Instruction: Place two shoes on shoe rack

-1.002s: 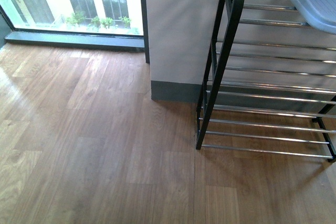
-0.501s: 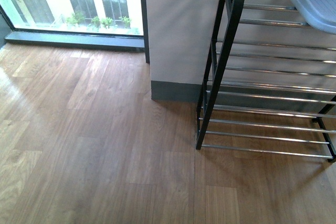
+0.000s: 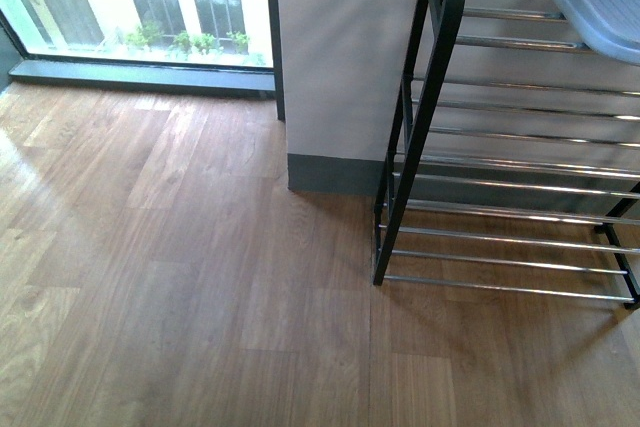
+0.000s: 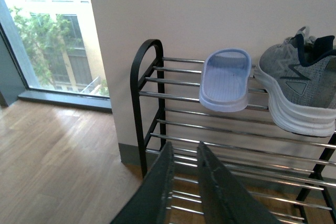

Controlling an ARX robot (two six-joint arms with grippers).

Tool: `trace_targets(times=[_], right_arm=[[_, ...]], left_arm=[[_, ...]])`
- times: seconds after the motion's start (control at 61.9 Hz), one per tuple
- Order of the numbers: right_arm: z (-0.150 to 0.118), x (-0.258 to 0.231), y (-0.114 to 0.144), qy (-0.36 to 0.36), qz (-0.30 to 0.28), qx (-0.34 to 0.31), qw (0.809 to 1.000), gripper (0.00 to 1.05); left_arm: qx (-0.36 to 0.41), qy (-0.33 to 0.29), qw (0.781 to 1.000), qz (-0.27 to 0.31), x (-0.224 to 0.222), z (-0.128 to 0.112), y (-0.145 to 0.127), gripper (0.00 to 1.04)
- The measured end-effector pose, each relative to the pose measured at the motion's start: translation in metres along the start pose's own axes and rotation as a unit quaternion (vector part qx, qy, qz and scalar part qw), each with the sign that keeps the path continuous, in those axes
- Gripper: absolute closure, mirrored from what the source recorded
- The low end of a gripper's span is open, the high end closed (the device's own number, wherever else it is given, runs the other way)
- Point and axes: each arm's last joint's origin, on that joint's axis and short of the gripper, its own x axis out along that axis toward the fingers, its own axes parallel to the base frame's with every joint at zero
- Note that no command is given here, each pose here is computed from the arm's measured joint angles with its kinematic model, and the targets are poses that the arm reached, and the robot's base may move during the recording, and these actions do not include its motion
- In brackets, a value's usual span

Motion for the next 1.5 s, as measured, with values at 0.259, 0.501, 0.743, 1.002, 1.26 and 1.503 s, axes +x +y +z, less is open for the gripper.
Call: trace_targets(times=[0.259, 0.501, 0.743, 1.002, 1.26, 1.503], right_arm=[[0.000, 0.000, 0.000, 0.000, 0.002, 0.000, 1.000, 0.28], [0.000, 0.000, 0.000, 0.000, 0.002, 0.000, 1.000, 0.09], [0.000, 0.000, 0.000, 0.001, 0.000, 0.000, 1.000, 0.09], [0.000, 0.000, 0.000, 0.001, -0.002, 0.000, 1.000, 0.09], [0.000, 0.000, 0.000, 0.001, -0.001, 0.000, 1.000, 0.09], [0.000, 0.000, 0.000, 0.001, 0.000, 0.000, 1.000, 0.09]], left_arm=[[0.000, 0.000, 1.000, 0.003, 0.000, 0.000, 0.000, 1.03], [0.000, 0.000, 1.000, 0.002, 0.000, 0.000, 0.000, 1.03], [0.000, 0.000, 1.000, 0.000, 0.000, 0.000, 0.000, 1.03], [0.001, 0.000, 1.000, -0.004, 0.000, 0.000, 0.000, 1.03], [-0.008, -0.007, 1.000, -0.006, 0.000, 0.000, -0.001, 1.03], [-0.049, -0.045, 0.992, -0.107, 0.036, 0.052, -0.022, 1.03]])
